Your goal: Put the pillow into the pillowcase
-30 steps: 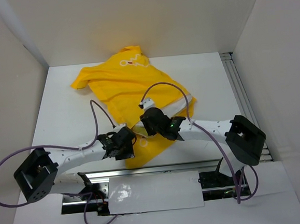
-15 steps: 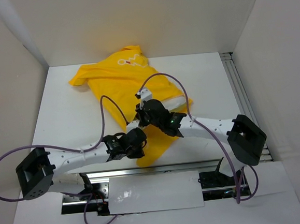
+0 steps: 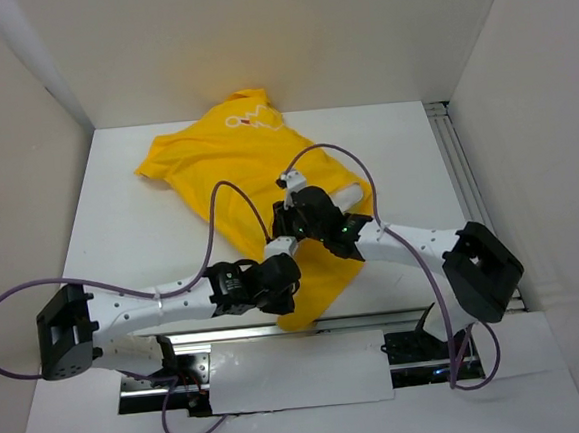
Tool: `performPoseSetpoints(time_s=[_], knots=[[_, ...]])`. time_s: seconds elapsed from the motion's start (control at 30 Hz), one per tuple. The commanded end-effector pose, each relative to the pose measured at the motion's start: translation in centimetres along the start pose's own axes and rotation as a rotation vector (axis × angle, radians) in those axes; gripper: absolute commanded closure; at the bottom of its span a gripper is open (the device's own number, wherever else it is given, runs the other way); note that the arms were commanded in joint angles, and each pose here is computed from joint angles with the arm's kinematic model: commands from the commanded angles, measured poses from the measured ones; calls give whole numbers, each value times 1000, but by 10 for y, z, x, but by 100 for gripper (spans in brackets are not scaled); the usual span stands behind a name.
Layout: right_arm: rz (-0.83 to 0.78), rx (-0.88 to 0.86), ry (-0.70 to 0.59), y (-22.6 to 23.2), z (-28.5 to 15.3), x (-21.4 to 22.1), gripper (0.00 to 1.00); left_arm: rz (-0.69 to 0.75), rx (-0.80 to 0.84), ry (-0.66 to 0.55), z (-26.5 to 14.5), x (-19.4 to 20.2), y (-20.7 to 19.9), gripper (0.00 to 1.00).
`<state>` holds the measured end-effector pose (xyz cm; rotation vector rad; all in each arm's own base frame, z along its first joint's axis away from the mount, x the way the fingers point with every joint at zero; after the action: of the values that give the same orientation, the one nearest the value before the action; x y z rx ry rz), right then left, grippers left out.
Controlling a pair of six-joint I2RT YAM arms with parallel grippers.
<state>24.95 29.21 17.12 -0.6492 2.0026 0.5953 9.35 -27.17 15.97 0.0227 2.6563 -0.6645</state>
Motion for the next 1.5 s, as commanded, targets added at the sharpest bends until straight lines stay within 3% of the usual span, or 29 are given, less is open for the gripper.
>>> performPoseSetpoints(time_s=[0.0, 0.07, 0.17, 0.23, 0.27, 0.33, 0.43, 0.5, 0.7, 0.77, 1.0, 1.13, 1.47], knots=[[55, 19, -99, -7, -33, -20, 49, 28, -33, 43, -18, 5, -3, 77], [90, 29, -134, -13, -53, -25, 36, 36, -74, 40, -23, 4, 3, 58], [102, 52, -150, -22, -73, -28, 15, 61, -81, 19, -31, -3, -1, 36], [111, 95, -173, -29, -88, -33, 7, 71, -90, 3, -36, -7, -3, 33], [129, 155, -144, -37, -93, -27, 4, 83, -90, -35, -42, -15, -7, 33], [171, 240, -138, -51, -102, -28, 2, 109, -126, -56, -50, -22, -8, 13], [252, 400, -93, -75, -118, -16, 1, 154, -183, -163, -64, -47, -19, 0], [289, 462, -76, -85, -128, -11, 1, 222, -207, -256, -75, -68, -29, 0], [411, 538, -65, -110, -148, 2, 1, 515, -248, -366, -43, -111, -67, 0], [433, 579, -58, -118, -159, 8, 1, 546, -301, -340, -17, -129, -67, 0], [493, 650, -110, -130, -187, 15, 1, 662, -162, -193, 47, -199, -51, 0], [508, 656, -95, -132, -189, 22, 1, 812, -148, -144, 81, -207, -46, 0], [524, 672, -44, -147, -181, 37, 1, 903, -91, -30, 118, -195, -42, 0]])
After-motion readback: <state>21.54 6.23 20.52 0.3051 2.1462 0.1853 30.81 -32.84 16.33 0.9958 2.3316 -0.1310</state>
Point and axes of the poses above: each gripper's point midway between its finger pads, its own z axis out along the fingers, its own y axis along the line the jaws close on, x = y × z, the point moved 7 cm from there along -z, back along the fingers, and after that the axes turned 10 degrees about -z, right-handed, at the moved point
